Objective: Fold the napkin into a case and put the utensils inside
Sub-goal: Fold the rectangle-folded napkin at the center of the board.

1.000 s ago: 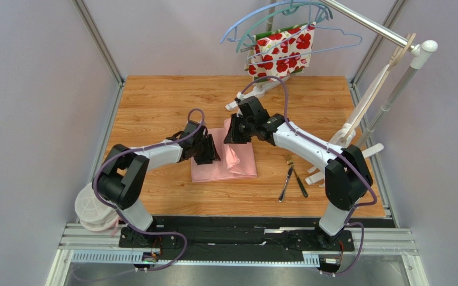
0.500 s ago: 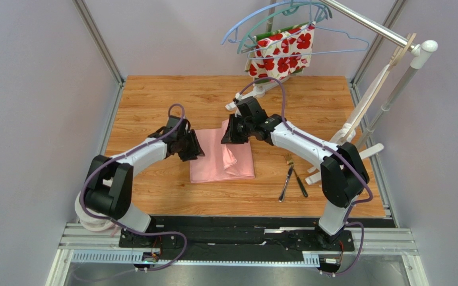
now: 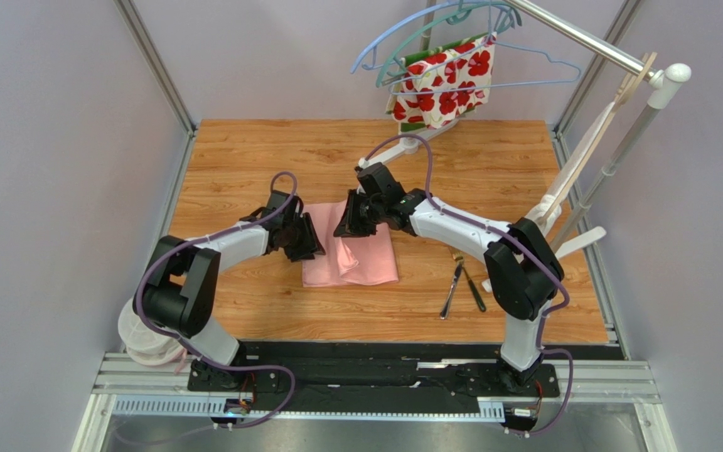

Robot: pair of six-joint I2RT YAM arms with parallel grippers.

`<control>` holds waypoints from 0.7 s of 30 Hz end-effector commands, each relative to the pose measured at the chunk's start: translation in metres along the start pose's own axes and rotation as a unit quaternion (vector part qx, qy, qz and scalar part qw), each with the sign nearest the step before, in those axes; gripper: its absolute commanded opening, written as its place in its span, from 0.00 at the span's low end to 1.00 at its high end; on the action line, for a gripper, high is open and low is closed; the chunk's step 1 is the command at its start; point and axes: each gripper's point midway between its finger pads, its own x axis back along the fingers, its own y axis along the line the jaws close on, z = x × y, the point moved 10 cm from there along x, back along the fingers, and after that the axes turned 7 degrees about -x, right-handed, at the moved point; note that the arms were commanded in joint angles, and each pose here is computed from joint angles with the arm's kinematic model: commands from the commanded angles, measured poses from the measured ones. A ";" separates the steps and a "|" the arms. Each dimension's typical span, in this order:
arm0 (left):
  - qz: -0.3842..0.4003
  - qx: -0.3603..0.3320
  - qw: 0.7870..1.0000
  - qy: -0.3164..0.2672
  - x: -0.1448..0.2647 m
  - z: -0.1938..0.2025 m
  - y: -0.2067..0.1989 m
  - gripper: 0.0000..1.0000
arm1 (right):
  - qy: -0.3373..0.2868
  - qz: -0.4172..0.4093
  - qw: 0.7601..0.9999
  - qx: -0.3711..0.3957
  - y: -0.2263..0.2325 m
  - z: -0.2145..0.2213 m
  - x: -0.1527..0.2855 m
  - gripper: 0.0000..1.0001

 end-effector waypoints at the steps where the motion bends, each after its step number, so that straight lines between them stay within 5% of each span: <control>1: -0.017 -0.003 1.000 0.013 -0.003 0.013 0.009 0.46 | -0.019 -0.043 0.999 -0.016 0.021 -0.010 -0.012 0.00; 21: -0.008 -0.007 1.000 0.001 0.006 0.012 0.006 0.46 | 0.001 -0.028 1.000 -0.011 0.011 -0.006 -0.058 0.00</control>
